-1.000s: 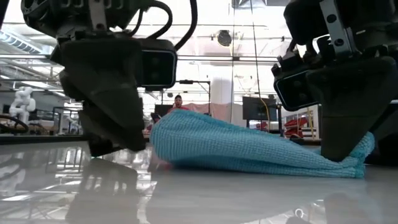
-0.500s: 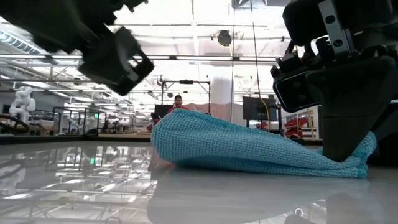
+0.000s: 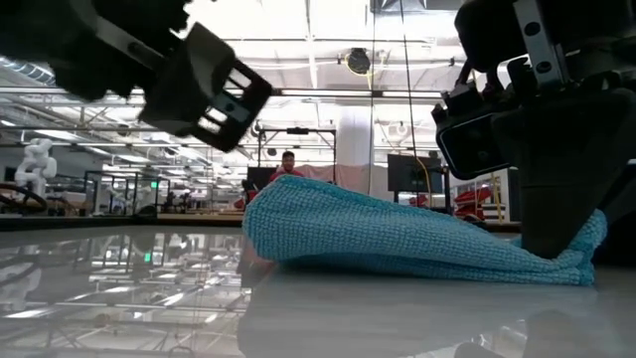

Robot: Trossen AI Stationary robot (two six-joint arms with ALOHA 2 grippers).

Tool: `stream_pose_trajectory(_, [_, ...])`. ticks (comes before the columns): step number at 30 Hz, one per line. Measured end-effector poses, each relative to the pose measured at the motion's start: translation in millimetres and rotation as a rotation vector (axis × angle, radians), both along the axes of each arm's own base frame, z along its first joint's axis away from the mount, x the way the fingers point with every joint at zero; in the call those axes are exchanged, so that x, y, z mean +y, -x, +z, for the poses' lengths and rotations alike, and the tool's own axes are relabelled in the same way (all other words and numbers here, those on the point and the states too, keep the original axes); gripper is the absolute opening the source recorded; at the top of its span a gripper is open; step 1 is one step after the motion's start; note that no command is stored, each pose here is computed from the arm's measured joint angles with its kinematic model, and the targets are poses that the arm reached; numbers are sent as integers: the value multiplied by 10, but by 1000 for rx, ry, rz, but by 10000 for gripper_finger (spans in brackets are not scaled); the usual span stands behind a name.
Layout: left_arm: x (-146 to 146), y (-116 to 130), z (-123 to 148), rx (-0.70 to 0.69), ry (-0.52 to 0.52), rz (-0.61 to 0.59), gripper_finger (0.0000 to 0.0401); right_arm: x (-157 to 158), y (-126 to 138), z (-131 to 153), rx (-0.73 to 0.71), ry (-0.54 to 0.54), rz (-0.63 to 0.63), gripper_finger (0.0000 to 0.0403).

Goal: Roll towel
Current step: Roll the blue microfiber towel

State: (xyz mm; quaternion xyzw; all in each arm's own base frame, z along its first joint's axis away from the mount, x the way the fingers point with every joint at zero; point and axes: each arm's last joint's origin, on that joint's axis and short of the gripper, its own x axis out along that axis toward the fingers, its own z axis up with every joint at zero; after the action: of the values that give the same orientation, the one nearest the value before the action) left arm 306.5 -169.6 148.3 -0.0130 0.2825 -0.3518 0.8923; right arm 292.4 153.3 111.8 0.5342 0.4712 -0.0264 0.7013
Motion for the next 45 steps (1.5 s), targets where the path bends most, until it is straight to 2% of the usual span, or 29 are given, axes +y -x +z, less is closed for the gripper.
stream_pose_trajectory(7, [-90,-172,-86,-47,-46,-51,180,-11,-6,-1,-1,1,-3,0])
stream_pose_trajectory(11, [-87,-321,-96,-69,-122,-7,180,-12,-7,-1,-1,2,-4,0])
stream_pose_trajectory(15, [4,-381,-218,-23,-194,46,180,-13,-8,-1,-2,2,-5,0])
stream_pose_trajectory(22, [100,-407,-309,31,-209,50,180,-14,-11,1,-5,2,-9,0])
stream_pose_trajectory(26, [115,-397,-323,20,-265,39,180,-14,-12,1,-6,3,-10,0])
stream_pose_trajectory(32, [152,-371,-360,59,-348,89,176,-14,-14,3,-10,5,-13,0])
stream_pose_trajectory(36, [160,-372,-363,64,-362,125,136,-15,-17,5,-13,5,-13,0])
stream_pose_trajectory(42, [161,-395,-338,71,-380,141,18,-10,-22,11,-26,4,-6,0])
stream_pose_trajectory(45, [150,-416,-313,68,-372,141,12,1,-35,27,-67,12,26,2])
